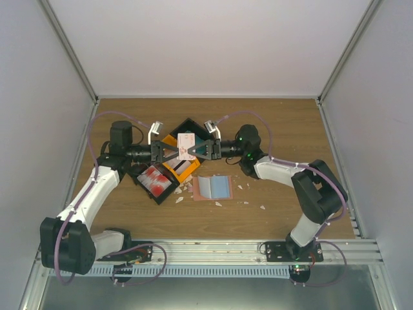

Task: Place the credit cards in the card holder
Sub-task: Pick up the credit card from the storage box, then insert the credit card into the card holder.

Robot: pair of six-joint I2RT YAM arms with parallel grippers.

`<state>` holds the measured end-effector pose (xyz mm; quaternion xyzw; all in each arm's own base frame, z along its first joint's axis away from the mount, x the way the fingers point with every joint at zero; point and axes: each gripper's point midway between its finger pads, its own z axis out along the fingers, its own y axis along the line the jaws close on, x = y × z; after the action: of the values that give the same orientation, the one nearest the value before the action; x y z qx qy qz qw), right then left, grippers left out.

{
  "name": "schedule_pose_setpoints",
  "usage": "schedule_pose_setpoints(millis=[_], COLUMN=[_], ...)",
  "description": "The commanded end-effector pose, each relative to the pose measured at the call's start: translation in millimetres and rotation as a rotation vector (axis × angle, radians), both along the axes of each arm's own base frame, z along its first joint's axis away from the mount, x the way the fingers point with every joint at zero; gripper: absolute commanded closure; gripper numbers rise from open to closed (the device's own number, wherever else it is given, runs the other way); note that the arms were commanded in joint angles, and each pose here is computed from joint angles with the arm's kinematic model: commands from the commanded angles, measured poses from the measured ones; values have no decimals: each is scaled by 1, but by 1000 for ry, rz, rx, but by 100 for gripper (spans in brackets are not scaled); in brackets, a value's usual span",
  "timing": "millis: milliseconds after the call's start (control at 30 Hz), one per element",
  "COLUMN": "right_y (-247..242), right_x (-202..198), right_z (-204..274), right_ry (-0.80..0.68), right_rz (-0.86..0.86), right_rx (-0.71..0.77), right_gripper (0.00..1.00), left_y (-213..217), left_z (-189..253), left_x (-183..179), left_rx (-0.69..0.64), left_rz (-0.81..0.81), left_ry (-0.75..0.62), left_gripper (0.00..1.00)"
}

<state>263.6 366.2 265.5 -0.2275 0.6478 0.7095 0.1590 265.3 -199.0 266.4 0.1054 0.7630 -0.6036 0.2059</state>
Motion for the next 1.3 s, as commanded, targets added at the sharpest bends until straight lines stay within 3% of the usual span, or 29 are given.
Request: schedule_pose_setpoints(millis=[0,400,633,800,1000,1267], right_y=[-7,-30,-66,-97,-147,-170], right_x=[4,17,25,35,26,-10], right_z=[-3,-15,-25,-56,-99,-135], right_ry=[1,25,25,-9,-21,3], right_rz=[-37,-110,-211,-374,-616,-699], right_rx=[-6,-23,-53,-274,-622,-828], right_gripper=[89,92,99,100,100,99], left_y=[-4,8,27,34,1,-43], left_z=[12,25,17,-7,-41,-95], left_x=[-3,6,21,24,1,-25], left_rx=[-15,-8,105,189,207,278], left_rz=[-29,44,167,246,243,317], left_ry=[-41,-45,-60,-22,48,109], left_gripper=[100,100,100,100,100,100])
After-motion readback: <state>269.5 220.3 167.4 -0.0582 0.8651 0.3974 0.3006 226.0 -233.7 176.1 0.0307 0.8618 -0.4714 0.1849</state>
